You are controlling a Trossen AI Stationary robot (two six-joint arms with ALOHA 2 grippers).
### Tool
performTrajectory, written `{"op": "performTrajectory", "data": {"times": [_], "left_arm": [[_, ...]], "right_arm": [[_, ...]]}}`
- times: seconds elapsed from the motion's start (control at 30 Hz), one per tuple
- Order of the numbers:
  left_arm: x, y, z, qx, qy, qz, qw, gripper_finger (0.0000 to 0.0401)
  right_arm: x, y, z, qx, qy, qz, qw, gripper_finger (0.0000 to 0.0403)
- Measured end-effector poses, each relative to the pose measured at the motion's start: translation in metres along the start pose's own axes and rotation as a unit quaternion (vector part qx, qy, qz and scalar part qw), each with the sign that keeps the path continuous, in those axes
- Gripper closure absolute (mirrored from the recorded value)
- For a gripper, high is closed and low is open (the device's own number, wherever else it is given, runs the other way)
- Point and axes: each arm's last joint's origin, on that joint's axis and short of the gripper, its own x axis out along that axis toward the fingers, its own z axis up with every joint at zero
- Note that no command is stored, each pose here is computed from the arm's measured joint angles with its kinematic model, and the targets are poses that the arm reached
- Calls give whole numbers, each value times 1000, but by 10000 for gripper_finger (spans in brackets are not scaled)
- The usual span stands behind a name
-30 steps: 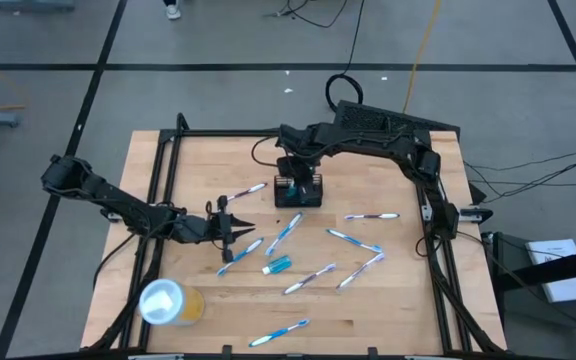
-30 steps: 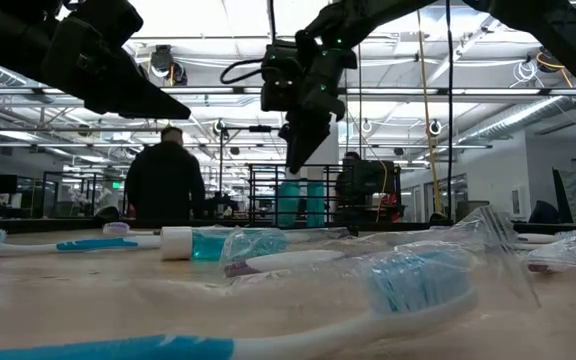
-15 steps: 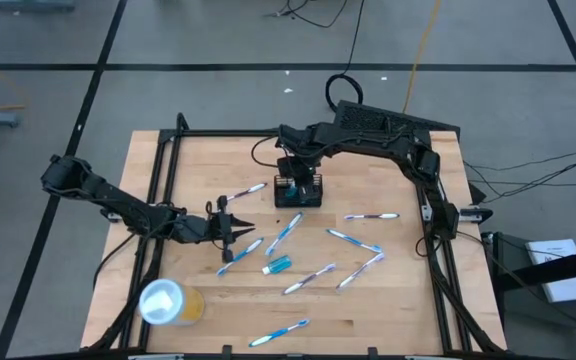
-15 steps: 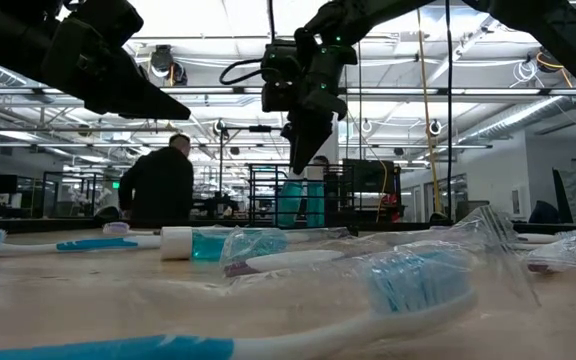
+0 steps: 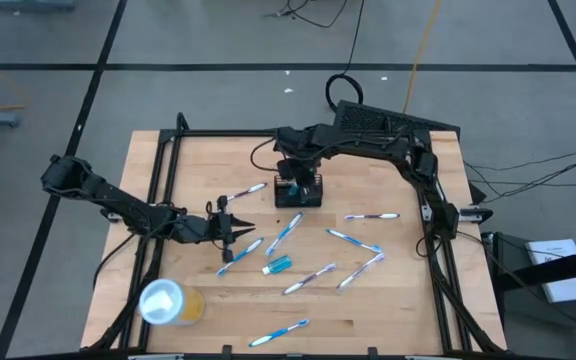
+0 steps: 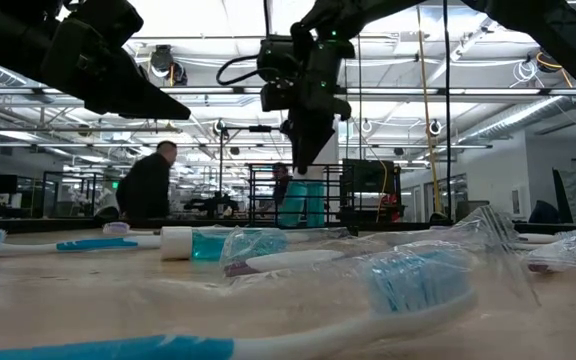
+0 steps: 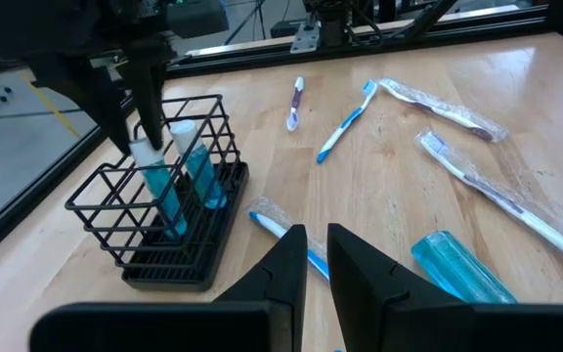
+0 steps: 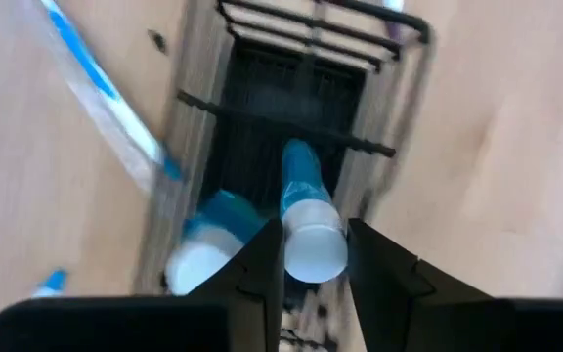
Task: Pick & Place toothbrushing station
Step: Put the blue mouthwash bottle into the black organizer
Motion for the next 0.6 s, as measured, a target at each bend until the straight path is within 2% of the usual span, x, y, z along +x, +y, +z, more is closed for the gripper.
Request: {"op": "performTrajectory", "data": {"times": [0.2,0.6], "left_arm": [[0,0,0,0,0,0,1000,350],[0,0,0,-1,0,0,1000,350]], "right_arm": [[-6,2,3,-5,12,-19,1000,324],[-7,4,4,-7,-3,3,1000,324]]}}
